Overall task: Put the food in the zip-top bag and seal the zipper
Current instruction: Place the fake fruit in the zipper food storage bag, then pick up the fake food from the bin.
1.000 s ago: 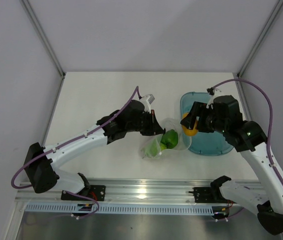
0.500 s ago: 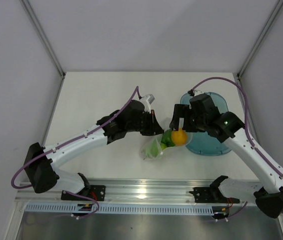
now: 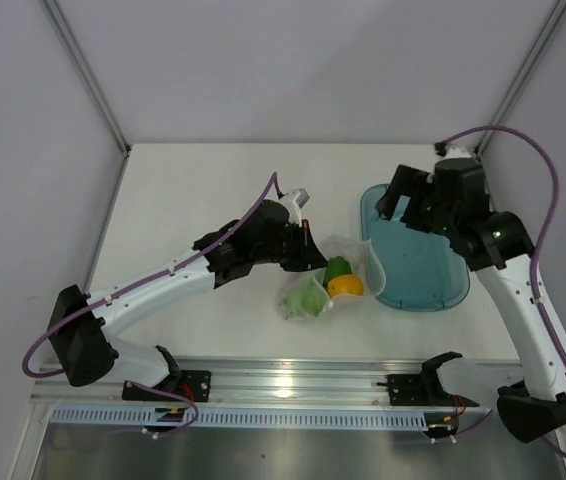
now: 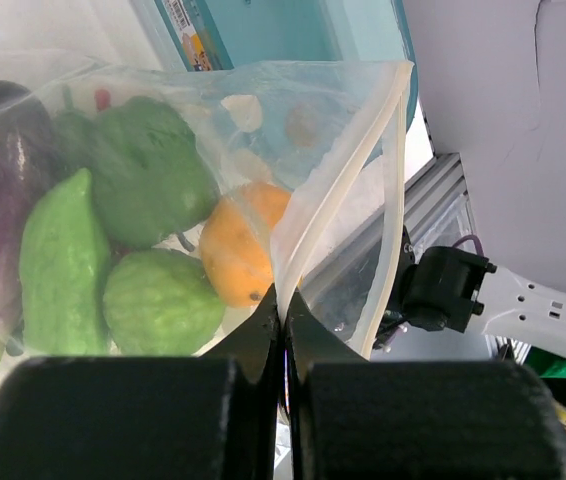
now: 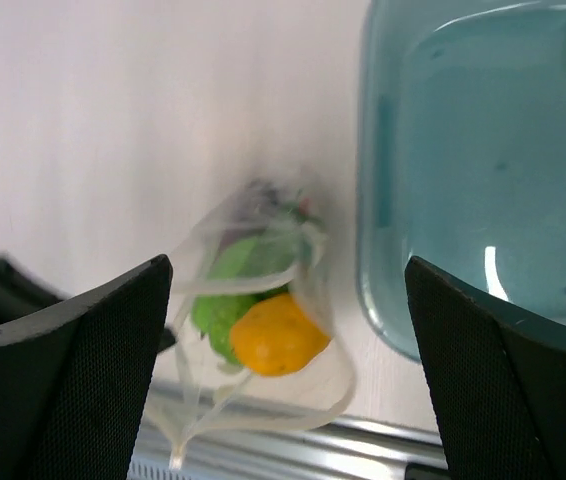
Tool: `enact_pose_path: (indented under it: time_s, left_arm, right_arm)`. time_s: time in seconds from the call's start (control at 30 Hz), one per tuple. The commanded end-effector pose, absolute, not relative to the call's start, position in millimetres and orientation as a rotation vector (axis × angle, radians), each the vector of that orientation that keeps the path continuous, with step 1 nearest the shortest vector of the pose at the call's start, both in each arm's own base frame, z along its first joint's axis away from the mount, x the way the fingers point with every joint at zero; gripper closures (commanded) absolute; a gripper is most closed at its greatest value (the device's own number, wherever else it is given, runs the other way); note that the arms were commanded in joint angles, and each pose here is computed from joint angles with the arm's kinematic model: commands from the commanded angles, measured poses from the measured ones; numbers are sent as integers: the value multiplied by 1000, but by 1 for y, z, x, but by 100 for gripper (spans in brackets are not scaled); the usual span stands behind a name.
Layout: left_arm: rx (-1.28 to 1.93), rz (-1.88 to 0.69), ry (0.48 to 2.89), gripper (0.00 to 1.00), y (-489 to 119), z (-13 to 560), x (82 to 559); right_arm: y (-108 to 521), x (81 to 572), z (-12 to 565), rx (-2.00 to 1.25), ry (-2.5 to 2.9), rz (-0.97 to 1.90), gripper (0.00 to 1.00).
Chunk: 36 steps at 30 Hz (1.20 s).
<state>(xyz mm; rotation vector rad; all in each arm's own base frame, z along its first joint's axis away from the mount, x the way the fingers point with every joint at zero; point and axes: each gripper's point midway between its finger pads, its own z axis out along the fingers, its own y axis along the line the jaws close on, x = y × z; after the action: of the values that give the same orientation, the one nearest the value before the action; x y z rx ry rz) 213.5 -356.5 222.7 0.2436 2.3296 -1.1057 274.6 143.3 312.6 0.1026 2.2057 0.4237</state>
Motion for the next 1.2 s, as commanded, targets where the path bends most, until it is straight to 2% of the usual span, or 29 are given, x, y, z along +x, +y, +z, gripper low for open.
enact_pose_path:
  time_s: [0.0, 0.23, 0.57, 0.8, 1.17]
  left_arm:
    - [266, -1168, 2252, 99, -362, 249, 216]
    - [274, -1180, 2249, 100, -362, 249, 214]
    - [290, -1166, 2247, 99, -359, 248, 213]
    - [302, -1199, 2249, 100, -363, 245, 210]
    - [326, -1218, 2277, 100, -371, 232, 209]
  right_arm:
    - [82, 299, 330, 325, 2127, 389, 1]
    - [15, 350, 274, 529, 2194, 310, 0]
    - [-16, 424, 177, 629, 2303, 217, 1]
    - [-38, 454, 118, 703, 2349, 12, 2]
    - [-56, 479, 77, 754, 2356, -146, 5]
